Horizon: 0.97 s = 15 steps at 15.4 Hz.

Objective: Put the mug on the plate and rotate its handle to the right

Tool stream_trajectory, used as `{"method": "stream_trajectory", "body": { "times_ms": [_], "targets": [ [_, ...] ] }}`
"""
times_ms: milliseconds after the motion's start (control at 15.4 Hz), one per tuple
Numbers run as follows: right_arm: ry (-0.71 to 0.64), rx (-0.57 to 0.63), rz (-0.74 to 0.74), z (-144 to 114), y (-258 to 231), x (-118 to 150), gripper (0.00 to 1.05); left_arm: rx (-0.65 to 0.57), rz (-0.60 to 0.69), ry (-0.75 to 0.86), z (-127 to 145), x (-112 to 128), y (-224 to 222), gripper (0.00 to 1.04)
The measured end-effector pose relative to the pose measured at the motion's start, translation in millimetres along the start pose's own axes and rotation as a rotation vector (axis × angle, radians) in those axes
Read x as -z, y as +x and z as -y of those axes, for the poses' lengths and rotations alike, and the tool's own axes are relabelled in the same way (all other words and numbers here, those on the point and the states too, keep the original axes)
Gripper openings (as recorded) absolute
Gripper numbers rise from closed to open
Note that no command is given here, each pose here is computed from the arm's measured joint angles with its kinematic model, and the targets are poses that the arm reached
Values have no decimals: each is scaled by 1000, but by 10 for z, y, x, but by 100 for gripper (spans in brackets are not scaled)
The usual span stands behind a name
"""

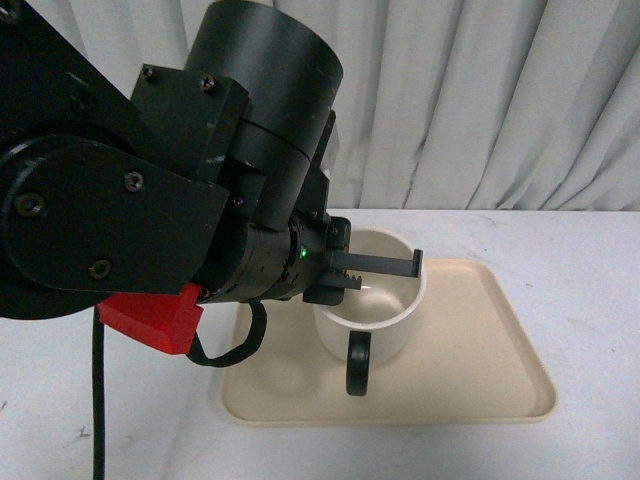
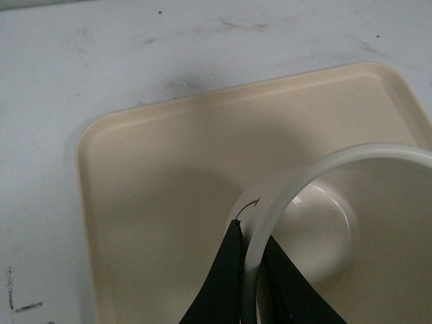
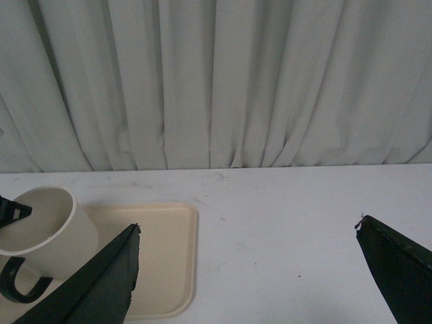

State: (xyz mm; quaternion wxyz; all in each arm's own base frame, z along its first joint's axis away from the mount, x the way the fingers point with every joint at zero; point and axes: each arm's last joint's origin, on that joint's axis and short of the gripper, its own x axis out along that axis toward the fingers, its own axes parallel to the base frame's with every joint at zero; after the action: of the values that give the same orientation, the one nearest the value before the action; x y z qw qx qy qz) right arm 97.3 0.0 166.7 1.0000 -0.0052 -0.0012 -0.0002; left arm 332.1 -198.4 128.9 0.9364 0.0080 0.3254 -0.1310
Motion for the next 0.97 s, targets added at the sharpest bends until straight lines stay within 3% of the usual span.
{"method": "stream_trajectory", "body": {
  "times_ms": [519,778,973],
  "targets": [
    [0,0,0,0,0,0,98,-36,-62,-51,47,84,328,6],
    [0,0,0,0,0,0,98,-18,-61,-30,131,76,283,43],
    [0,0,0,0,0,0,98,9,27,13,227,-122,-4,75]
  ]
}}
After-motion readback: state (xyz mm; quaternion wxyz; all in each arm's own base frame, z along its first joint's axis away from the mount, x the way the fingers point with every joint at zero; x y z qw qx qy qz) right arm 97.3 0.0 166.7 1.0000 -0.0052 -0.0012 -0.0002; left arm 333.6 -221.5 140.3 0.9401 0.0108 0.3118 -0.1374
